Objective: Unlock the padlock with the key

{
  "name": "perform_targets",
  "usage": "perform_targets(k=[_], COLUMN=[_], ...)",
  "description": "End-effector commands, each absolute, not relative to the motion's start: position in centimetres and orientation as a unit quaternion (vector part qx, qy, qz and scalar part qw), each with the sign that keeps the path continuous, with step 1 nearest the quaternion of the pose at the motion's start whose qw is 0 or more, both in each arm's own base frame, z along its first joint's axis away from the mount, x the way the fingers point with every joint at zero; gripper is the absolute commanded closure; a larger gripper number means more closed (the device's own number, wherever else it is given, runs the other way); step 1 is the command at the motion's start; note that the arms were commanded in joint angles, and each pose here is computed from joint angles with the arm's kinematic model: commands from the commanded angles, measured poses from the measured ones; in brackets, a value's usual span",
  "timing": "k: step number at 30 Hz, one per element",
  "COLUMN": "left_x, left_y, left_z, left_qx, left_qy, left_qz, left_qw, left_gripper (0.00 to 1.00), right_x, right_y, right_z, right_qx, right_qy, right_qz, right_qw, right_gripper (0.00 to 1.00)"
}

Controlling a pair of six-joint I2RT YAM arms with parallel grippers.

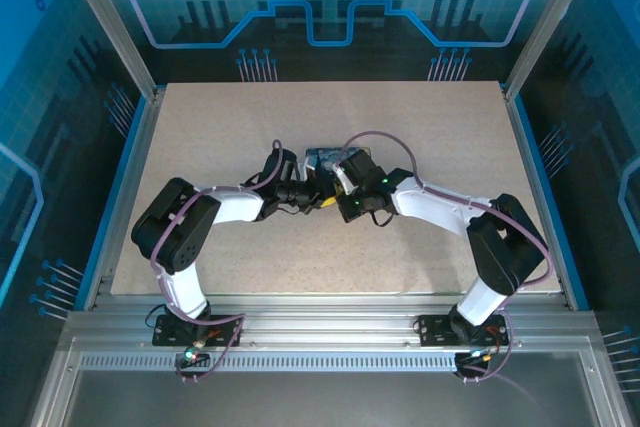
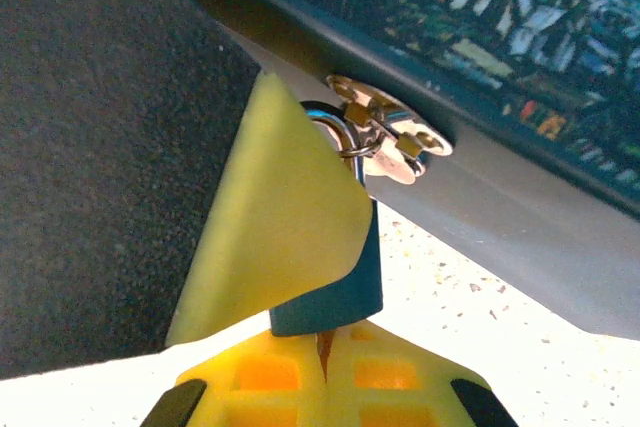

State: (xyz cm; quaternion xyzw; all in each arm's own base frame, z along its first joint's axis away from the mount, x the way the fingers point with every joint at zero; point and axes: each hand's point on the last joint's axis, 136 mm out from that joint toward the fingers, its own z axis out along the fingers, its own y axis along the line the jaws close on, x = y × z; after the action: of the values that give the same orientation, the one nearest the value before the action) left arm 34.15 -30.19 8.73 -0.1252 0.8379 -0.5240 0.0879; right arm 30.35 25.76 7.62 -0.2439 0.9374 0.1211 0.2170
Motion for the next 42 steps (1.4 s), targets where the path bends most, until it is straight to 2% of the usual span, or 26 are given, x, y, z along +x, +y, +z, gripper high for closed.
perform_targets(k=[1,7,14,20,23,28,30,32,42], left_x=[33.6,33.2,33.0,32.9,32.8,32.1,31.8,31.4,31.5], left_y=[-30.0,-28.8,-28.1,-27.1,-26.4,-25.2,-24.8,-24.4,-21.7], left_z=[9.1,6.8,6.4,7.1,7.5,7.9,8.0,8.1,8.2], left_qx=[-0.113,-0.147,-0.157,-0.154,-0.153,-0.143,-0.141,-0.137,-0.152], left_qy=[0.834,0.842,0.846,0.853,0.856,0.864,0.867,0.868,0.874], left_qz=[-0.532,-0.509,-0.497,-0.481,-0.471,-0.452,-0.447,-0.444,-0.417], left_qw=[0.097,0.1,0.112,0.135,0.149,0.167,0.17,0.174,0.196], left_gripper=[0.83,0.69,0.69,0.64,0.57,0.41,0.31,0.01,0.01], right_x=[30.3,29.6,29.4,29.6,29.4,29.5,29.5,29.6,29.8], right_y=[25.8,26.0,25.7,25.1,25.1,24.5,24.5,24.3,25.6], right_z=[5.6,3.3,3.2,3.4,3.2,2.8,3.0,3.2,4.4], right_qx=[-0.248,-0.262,-0.266,-0.276,-0.291,-0.31,-0.321,-0.335,-0.406], right_qy=[0.939,0.939,0.937,0.935,0.932,0.931,0.927,0.922,0.898], right_qz=[0.128,0.136,0.141,0.134,0.133,0.109,0.102,0.088,0.074], right_qw=[0.2,0.177,0.177,0.177,0.169,0.161,0.165,0.171,0.152], right_gripper=[1.0,1.0,1.0,1.0,1.0,1.0,1.0,1.0,1.0])
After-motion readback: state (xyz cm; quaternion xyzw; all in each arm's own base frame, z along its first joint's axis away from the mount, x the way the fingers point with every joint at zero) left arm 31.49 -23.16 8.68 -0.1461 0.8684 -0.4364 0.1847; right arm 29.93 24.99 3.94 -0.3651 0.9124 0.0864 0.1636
